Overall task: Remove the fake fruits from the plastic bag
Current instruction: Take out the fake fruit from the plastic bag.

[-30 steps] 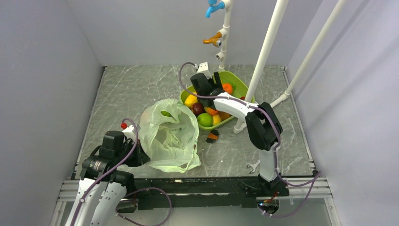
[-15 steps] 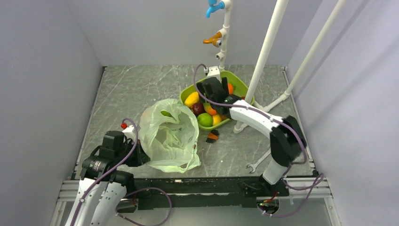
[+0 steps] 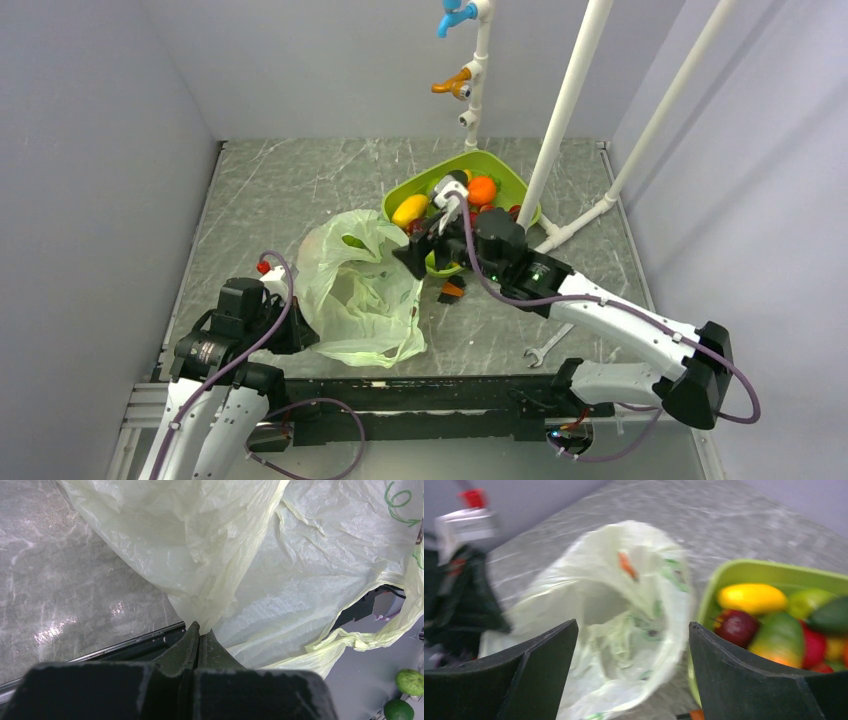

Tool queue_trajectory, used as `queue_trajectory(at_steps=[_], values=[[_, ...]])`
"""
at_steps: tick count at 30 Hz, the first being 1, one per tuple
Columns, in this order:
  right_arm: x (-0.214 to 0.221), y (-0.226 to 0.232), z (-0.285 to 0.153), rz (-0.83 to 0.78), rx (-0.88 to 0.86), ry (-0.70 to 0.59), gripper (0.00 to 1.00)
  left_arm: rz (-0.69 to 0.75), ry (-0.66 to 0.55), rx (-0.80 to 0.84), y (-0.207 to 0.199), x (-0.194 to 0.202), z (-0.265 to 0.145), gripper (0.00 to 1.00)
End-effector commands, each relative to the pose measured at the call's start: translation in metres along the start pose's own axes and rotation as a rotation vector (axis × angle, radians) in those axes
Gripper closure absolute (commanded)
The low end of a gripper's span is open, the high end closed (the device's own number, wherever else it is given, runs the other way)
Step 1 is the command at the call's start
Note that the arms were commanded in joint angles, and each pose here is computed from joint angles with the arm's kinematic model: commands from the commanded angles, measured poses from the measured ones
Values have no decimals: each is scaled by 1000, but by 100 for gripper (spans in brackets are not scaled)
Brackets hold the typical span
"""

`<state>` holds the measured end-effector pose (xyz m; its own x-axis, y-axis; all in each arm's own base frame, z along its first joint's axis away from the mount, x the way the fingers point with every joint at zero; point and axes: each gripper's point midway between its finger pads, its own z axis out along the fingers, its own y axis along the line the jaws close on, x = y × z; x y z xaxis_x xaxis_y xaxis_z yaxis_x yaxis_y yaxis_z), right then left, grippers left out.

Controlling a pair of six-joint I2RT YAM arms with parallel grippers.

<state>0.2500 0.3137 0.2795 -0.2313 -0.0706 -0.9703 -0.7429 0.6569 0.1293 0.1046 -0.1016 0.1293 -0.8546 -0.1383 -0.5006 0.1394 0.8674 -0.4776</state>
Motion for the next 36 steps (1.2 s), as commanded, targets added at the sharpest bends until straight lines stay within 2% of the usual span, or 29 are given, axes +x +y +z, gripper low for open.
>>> queue_trajectory(at_steps=[1, 5, 9, 14, 20, 29, 36], values=[[-5, 78, -6, -100, -329, -46, 19, 21, -25, 25, -4, -7, 1, 100], [15, 104, 18, -81, -395, 7, 39, 20, -23, 24, -4, -7, 1, 100], [36, 123, 45, -118, -396, 30, 44, 20, -25, 23, -4, -7, 1, 100], [64, 124, 85, -139, -299, 0, 59, 21, -29, 23, -4, -7, 0, 100], [86, 108, 132, -89, -146, -81, 60, 20, -28, 23, -4, -7, 0, 100], [111, 99, 186, -63, -48, -137, 54, 19, -33, 21, -4, -8, 0, 100], [109, 91, 210, -31, 3, -173, 42, 19, -34, 21, -3, -8, 0, 100]])
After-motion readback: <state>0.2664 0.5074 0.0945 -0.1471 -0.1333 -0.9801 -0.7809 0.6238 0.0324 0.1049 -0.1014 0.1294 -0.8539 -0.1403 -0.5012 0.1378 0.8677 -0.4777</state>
